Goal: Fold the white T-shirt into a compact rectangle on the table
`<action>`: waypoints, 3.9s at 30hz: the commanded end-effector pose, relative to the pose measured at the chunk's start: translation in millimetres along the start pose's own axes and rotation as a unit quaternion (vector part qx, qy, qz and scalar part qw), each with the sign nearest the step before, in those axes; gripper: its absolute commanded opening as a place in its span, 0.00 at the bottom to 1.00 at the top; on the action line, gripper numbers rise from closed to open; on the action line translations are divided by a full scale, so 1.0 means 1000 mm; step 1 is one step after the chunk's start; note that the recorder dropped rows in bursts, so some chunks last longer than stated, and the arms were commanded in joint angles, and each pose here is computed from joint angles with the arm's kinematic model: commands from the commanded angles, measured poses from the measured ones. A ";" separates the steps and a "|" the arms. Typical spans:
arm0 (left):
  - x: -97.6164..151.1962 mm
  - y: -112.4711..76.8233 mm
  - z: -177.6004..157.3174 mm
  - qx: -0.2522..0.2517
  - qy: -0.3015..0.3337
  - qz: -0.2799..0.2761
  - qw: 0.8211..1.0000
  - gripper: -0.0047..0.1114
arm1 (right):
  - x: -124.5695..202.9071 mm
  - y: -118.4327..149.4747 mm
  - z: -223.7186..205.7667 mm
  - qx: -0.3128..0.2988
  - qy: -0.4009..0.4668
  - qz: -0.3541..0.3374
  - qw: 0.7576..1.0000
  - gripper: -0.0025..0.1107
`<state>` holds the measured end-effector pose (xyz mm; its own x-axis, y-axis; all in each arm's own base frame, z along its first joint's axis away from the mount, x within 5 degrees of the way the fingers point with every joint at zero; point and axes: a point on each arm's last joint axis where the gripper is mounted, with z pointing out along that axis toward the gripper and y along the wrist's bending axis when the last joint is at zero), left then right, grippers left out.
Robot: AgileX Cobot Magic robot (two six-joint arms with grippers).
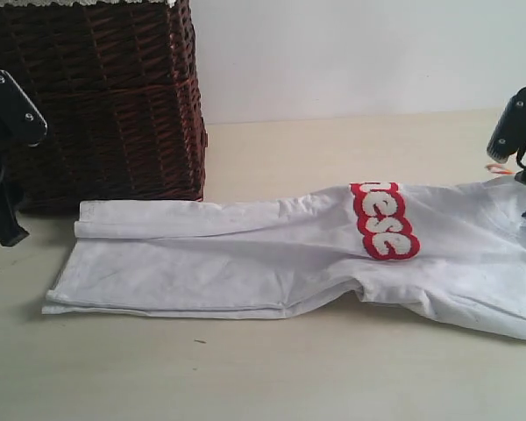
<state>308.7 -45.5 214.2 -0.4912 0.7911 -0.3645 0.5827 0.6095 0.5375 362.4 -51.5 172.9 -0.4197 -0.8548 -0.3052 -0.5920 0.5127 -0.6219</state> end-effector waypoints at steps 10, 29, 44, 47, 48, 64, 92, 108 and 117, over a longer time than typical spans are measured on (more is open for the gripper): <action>-0.025 -0.075 -0.026 0.329 -0.016 -0.108 0.938 0.36 | -0.001 0.063 -0.087 -0.385 -0.009 -0.010 0.923 0.43; -0.020 -0.140 0.053 0.236 -0.008 0.032 0.971 0.43 | 0.024 0.103 -0.029 -0.312 0.010 0.018 0.950 0.43; 0.010 -0.160 0.047 0.380 0.148 0.118 0.906 0.04 | 0.033 0.118 -0.023 -0.376 0.013 -0.057 0.925 0.02; 0.011 -0.159 0.037 0.427 0.202 0.124 0.873 0.04 | 0.027 0.113 -0.042 -0.393 -0.003 -0.065 0.917 0.02; 0.011 -0.158 0.034 0.437 0.217 0.125 0.864 0.04 | 0.024 0.110 -0.050 -0.401 -0.010 -0.066 0.914 0.02; -0.020 -0.120 -0.011 0.357 0.100 0.090 0.924 0.45 | -0.005 0.067 -0.092 -0.424 -0.047 -0.049 0.903 0.02; -0.055 -0.119 -0.051 0.357 -0.072 0.044 0.930 0.59 | -0.007 0.069 -0.085 -0.459 -0.024 0.020 0.888 0.39; -0.055 -0.119 -0.051 0.357 -0.072 0.040 0.930 0.59 | 0.024 0.132 -0.072 -0.403 -0.043 -0.011 0.914 0.21; -0.055 -0.119 -0.051 0.357 -0.072 0.040 0.930 0.57 | 0.024 0.144 -0.060 -0.449 -0.067 -0.009 0.891 0.02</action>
<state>234.7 -163.1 206.9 -0.3705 0.8051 -0.4633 0.9193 0.3892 -0.0588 225.3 4.8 119.7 -0.3533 -0.8505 -0.3897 -0.9351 0.3084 0.1748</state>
